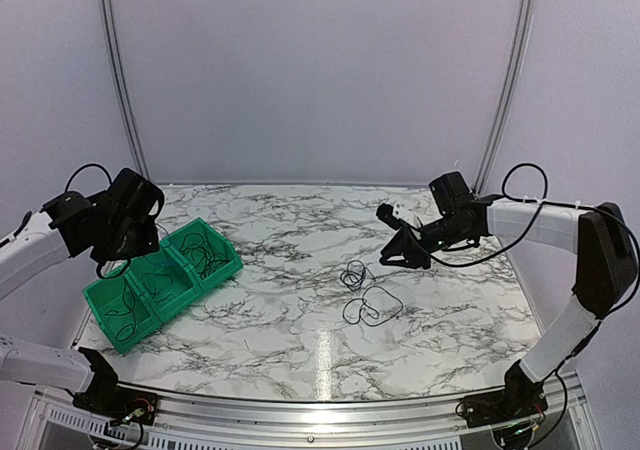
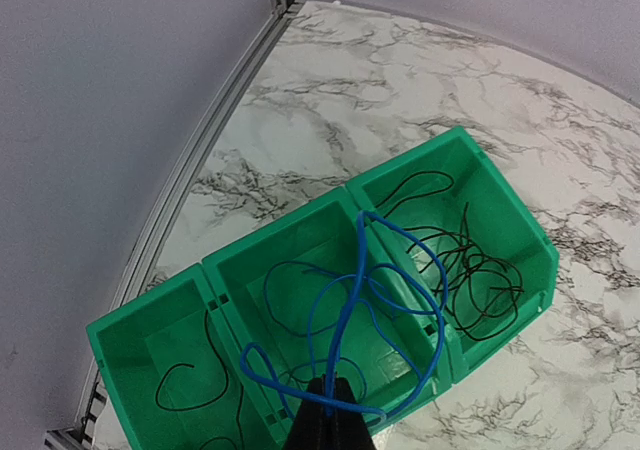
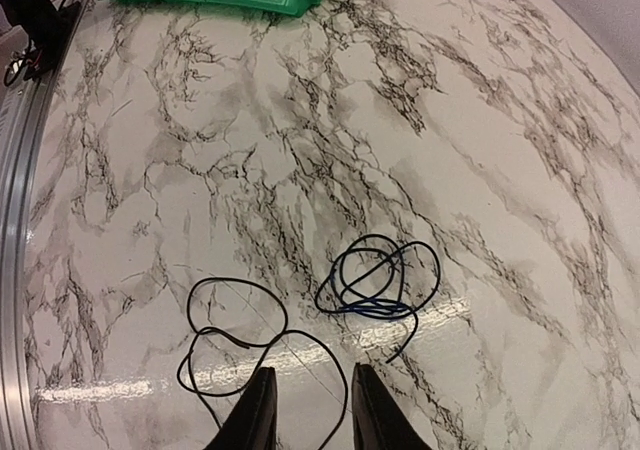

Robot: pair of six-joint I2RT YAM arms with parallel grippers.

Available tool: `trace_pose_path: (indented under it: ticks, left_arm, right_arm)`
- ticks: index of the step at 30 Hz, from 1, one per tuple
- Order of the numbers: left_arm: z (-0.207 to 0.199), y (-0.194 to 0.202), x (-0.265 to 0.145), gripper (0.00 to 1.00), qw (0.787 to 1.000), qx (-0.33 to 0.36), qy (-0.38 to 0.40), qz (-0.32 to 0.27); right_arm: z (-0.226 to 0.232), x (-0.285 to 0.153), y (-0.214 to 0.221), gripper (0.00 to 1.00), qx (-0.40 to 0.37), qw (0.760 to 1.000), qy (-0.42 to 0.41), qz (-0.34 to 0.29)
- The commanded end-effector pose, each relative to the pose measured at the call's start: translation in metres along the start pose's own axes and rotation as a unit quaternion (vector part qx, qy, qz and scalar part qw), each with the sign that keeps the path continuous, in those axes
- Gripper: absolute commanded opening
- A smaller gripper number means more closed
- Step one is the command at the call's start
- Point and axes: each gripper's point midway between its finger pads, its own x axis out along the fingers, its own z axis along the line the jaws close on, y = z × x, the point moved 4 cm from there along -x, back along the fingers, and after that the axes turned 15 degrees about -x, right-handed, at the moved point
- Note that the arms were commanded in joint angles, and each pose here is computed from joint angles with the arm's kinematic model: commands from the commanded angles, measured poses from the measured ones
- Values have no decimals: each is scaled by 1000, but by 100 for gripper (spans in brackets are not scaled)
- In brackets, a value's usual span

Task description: Untangle the cables

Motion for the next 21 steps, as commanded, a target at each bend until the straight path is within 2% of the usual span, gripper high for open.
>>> trace_pose_path:
  ticks: [1, 5, 10, 15, 21]
  left_arm:
    - [25, 16, 20, 0, 996, -27, -50, 70]
    - [35, 27, 40, 0, 990, -20, -81, 109]
    - [34, 32, 62, 0, 987, 17, -117, 113]
    - [22, 35, 84, 0, 987, 24, -109, 119]
    - [15, 49, 111, 0, 983, 18, -100, 154]
  right_arm:
    - [-4, -6, -5, 27, -32, 999, 25, 18]
    - [-6, -3, -1, 28, -30, 999, 26, 26]
    - [-7, -3, 0, 27, -31, 999, 33, 30]
    - [-9, -3, 4, 28, -34, 998, 41, 41]
    - [-10, -4, 5, 28, -36, 997, 47, 46]
